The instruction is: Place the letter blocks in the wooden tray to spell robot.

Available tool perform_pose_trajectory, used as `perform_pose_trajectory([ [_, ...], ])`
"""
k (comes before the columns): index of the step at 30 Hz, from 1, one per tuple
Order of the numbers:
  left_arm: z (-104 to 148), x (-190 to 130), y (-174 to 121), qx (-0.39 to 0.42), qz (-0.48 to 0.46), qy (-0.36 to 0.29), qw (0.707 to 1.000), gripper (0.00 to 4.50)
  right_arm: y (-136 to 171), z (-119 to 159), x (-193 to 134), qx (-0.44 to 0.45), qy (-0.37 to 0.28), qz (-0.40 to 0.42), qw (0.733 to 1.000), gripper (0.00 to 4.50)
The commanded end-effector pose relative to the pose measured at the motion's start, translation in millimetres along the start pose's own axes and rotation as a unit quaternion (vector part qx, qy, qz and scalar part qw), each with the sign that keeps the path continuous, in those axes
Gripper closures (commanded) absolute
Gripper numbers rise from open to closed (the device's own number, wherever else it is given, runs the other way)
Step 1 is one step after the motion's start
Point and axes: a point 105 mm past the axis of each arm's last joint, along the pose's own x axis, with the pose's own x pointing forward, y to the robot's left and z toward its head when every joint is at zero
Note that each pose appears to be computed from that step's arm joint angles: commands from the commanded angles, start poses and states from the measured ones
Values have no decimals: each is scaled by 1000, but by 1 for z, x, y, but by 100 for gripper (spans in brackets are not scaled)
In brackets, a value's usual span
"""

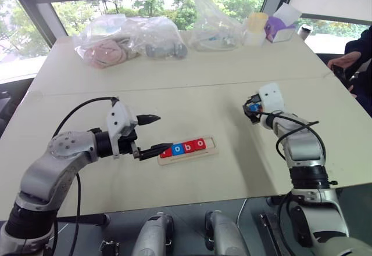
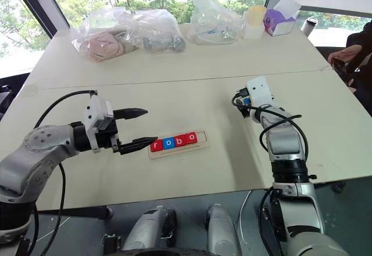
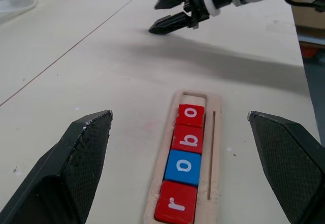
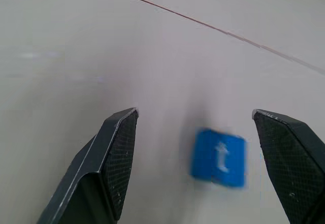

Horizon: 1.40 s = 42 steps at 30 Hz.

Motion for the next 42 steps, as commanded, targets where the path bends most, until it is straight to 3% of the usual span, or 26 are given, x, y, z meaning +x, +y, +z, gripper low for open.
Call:
perform_pose_trajectory([
  [1,8,-1,2,20,-5,-10,1000,0,-14,9,0,45,-8,-40,998,88],
  [16,9,-2,3,23,2,-10,1000,0,-1,-16,23,107,51,-7,993,88],
  [19,8,-2,3,22,4,-10,1000,0,3,-21,23,124,64,0,990,164],
  [21,8,-1,2,22,5,-10,1000,0,6,-23,20,130,69,6,989,279],
  [22,8,-1,2,22,5,-11,1000,0,6,-24,18,137,71,6,988,312],
  [28,7,0,1,19,3,-12,1000,0,22,-25,-19,187,80,25,979,312],
  [35,6,-1,1,17,-3,-10,1000,0,58,-29,-96,169,97,61,979,312],
  [42,5,3,2,16,-9,-13,1000,0,68,-42,-110,167,124,55,976,312],
])
